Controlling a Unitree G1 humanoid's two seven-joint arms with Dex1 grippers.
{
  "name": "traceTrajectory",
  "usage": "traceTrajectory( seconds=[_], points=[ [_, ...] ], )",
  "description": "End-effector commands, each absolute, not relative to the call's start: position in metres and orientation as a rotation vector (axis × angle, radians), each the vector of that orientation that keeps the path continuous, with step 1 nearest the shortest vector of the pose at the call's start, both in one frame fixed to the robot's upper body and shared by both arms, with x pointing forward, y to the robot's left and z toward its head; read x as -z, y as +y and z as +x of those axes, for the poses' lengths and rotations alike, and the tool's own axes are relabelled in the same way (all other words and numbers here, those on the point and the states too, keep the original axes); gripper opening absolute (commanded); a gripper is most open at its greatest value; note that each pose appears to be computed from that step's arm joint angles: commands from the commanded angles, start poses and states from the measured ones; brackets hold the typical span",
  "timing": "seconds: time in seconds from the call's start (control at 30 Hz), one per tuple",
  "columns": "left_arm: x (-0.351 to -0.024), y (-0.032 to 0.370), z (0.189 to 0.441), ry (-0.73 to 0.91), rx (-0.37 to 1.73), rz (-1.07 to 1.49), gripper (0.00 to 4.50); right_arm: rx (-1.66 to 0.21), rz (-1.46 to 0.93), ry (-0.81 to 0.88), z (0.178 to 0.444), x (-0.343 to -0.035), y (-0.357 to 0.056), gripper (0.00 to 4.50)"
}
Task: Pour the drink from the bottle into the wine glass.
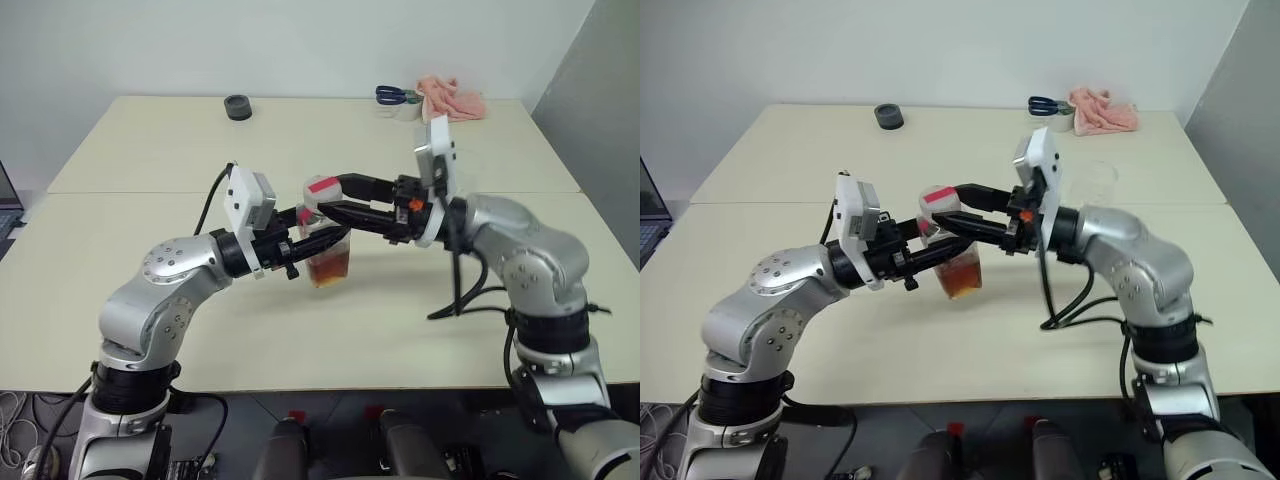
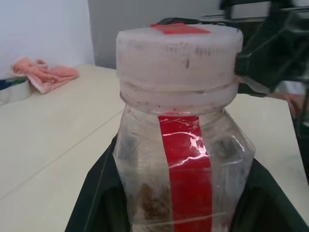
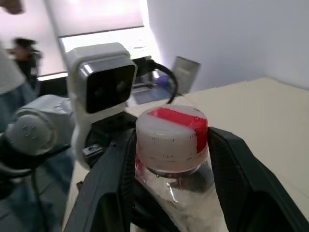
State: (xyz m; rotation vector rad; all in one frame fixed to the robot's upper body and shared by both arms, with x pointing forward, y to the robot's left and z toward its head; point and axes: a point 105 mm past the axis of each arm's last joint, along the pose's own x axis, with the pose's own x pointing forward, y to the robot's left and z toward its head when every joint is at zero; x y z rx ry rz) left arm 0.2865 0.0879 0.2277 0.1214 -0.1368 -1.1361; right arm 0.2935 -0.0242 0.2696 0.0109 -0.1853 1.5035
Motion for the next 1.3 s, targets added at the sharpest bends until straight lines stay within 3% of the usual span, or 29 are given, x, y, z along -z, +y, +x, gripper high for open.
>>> traceTrajectory(
  seconds=[0.03, 0.17, 0.37, 0.43, 0.7, 0.97, 1.3],
  points=[
    [-0.226, 0.063, 0.257, -0.122, 1.344, 0.140, 1.83, -1.801, -0.040, -0.280, 0.274, -0.285, -0.007, 1.87],
    [-0.229, 0.062, 0.257, -0.126, 1.346, 0.142, 1.83, -1.851, -0.053, -0.279, 0.279, -0.290, -0.005, 1.87],
    [-0.228, 0.069, 0.261, -0.126, 1.318, 0.143, 1.83, -1.824, -0.072, -0.192, 0.281, -0.287, -0.033, 4.00],
    [-0.226, 0.071, 0.262, -0.121, 1.309, 0.144, 1.83, -1.810, -0.084, -0.158, 0.277, -0.284, -0.041, 4.45],
    [-0.225, 0.076, 0.274, -0.140, 1.234, 0.129, 1.83, -1.556, -0.109, -0.151, 0.275, -0.282, -0.063, 4.45],
    [-0.230, 0.079, 0.283, -0.170, 1.165, 0.125, 1.83, -1.198, -0.080, -0.262, 0.277, -0.276, -0.035, 4.45],
    [-0.233, 0.080, 0.289, -0.183, 1.150, 0.129, 1.83, -1.160, -0.011, -0.261, 0.272, -0.273, -0.024, 4.45]
  ],
)
